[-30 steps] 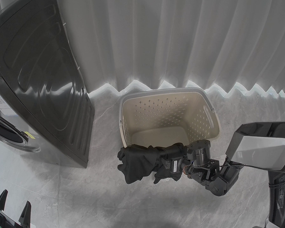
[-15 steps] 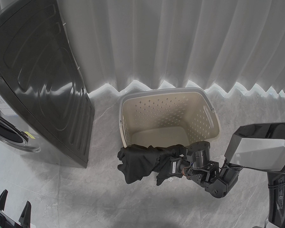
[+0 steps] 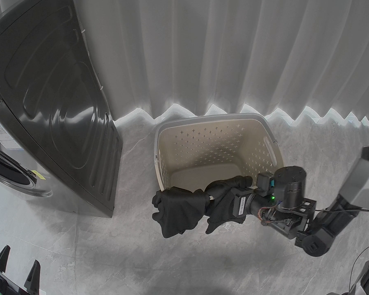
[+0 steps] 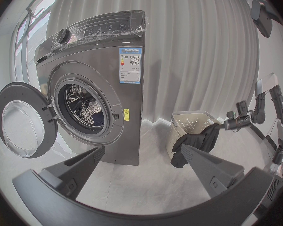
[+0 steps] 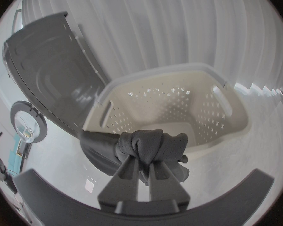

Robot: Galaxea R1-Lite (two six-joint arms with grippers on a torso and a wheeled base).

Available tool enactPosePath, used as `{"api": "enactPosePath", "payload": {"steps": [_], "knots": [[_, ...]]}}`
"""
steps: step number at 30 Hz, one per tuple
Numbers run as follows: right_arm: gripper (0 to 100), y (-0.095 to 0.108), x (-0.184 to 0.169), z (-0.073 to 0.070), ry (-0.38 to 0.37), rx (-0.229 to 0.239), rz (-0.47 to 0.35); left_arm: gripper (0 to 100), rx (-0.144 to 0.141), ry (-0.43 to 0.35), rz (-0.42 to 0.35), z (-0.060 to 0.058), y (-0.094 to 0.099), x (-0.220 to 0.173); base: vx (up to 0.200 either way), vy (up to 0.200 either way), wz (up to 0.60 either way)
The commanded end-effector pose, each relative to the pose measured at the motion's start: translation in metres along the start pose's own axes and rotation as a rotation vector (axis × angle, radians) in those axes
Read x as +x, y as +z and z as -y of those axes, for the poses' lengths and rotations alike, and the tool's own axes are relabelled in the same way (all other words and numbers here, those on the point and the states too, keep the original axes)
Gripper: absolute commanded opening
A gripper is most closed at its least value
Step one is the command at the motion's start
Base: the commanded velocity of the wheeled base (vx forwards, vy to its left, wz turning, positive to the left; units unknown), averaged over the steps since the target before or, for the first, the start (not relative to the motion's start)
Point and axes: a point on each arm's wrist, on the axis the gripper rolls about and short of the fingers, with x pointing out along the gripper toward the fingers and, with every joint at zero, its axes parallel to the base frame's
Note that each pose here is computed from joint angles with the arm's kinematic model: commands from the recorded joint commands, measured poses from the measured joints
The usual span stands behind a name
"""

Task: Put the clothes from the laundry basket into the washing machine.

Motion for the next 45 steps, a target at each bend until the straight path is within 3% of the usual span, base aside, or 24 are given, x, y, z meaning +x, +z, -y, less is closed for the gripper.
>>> {"api": "enactPosePath", "payload": {"steps": [1,3,10,15,33,39,45], "knots": [[0,0.053,-0.074,-0.013,0.114,0.027,0.185,100,-0.005,0.002,-0.001,0.000,-0.005,0.000,0.000,0.000,0.00],[0,0.069,-0.095,-0.013,0.162,0.005,0.262,100,-0.010,0.002,-0.001,0.000,-0.005,0.000,0.000,0.000,0.00],[0,0.087,-0.116,-0.009,0.185,-0.008,0.355,100,-0.010,0.002,-0.001,0.000,-0.005,0.000,0.000,0.000,0.00],[0,0.088,-0.129,-0.009,0.201,-0.018,0.370,100,-0.010,0.004,-0.001,0.000,-0.005,0.000,0.000,0.000,0.00],[0,0.084,-0.130,-0.007,0.202,-0.018,0.362,100,-0.011,0.008,-0.001,0.000,-0.005,0.000,-0.200,0.000,0.00],[0,0.085,-0.130,-0.008,0.204,-0.018,0.366,100,-0.011,0.007,-0.001,0.000,-0.005,0.000,0.000,0.000,0.00],[0,0.085,-0.129,-0.008,0.202,-0.017,0.363,100,-0.011,0.008,-0.001,0.000,-0.005,0.000,0.000,0.200,0.00]]}}
